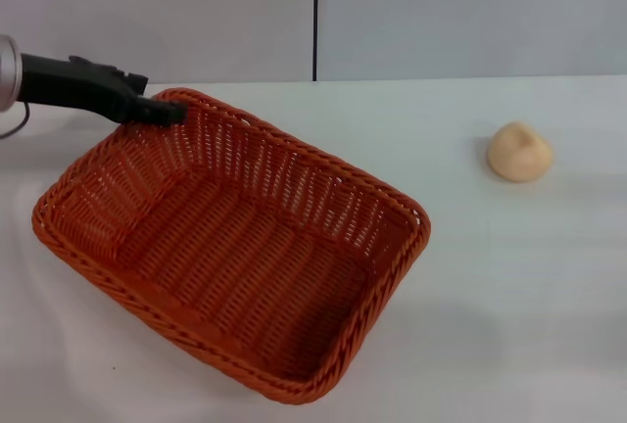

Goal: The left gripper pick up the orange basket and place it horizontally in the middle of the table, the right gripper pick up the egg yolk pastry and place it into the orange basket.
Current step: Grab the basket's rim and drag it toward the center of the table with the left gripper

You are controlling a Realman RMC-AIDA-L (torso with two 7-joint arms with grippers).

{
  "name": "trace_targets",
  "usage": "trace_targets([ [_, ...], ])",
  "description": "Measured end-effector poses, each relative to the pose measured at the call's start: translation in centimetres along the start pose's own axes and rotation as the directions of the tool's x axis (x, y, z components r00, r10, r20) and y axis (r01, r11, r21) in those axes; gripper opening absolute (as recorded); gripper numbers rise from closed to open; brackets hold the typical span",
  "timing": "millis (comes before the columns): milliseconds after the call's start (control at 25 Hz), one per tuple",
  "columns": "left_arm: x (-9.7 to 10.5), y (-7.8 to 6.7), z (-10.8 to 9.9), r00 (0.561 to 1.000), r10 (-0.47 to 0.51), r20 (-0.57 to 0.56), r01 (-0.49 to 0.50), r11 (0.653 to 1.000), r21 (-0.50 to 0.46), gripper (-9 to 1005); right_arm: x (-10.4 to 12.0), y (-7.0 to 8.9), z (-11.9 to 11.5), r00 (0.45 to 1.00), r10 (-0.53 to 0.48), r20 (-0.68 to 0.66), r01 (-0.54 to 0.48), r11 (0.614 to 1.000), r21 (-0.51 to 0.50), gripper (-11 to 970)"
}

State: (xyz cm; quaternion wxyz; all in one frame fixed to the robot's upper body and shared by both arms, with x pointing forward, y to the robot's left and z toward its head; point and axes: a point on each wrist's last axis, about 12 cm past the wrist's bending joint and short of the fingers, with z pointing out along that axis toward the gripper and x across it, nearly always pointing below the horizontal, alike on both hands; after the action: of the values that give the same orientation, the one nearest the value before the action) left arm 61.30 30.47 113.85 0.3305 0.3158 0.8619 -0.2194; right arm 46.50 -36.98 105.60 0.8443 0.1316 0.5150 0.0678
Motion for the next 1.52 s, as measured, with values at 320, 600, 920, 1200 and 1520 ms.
trace_targets([
  [320,0.4,-0.1,0.5,0.999,0.003,-0.034,-0.003,1.0,-0.012,741,0.1,0.0,-0.1,1.0,0.004,-0.006,-0.004,1.0,0.003,638],
  [600,0.2,-0.2,1.1,1.0,-0.008,-0.021,0.008,1.0,-0.025,679,0.2,0.0,-0.3,1.0,0.005,-0.014,-0.005,1.0,0.005,637],
  [920,-0.1,0.2,0.6,0.998,-0.056,0.001,0.056,0.997,-0.049,250,0.2,-0.1,-0.6,1.0,0.007,-0.019,-0.006,1.0,0.019,637],
  [1200,-0.2,0.1,0.5,0.997,-0.082,-0.001,0.082,0.996,-0.04,197,0.2,-0.3,-0.7,1.0,0.006,-0.021,-0.006,1.0,0.029,638],
  [1520,-1.0,0.3,-0.9,0.972,-0.221,0.086,0.219,0.975,0.027,196,0.5,-0.3,-0.7,0.999,0.011,-0.037,-0.009,0.999,0.04,637],
])
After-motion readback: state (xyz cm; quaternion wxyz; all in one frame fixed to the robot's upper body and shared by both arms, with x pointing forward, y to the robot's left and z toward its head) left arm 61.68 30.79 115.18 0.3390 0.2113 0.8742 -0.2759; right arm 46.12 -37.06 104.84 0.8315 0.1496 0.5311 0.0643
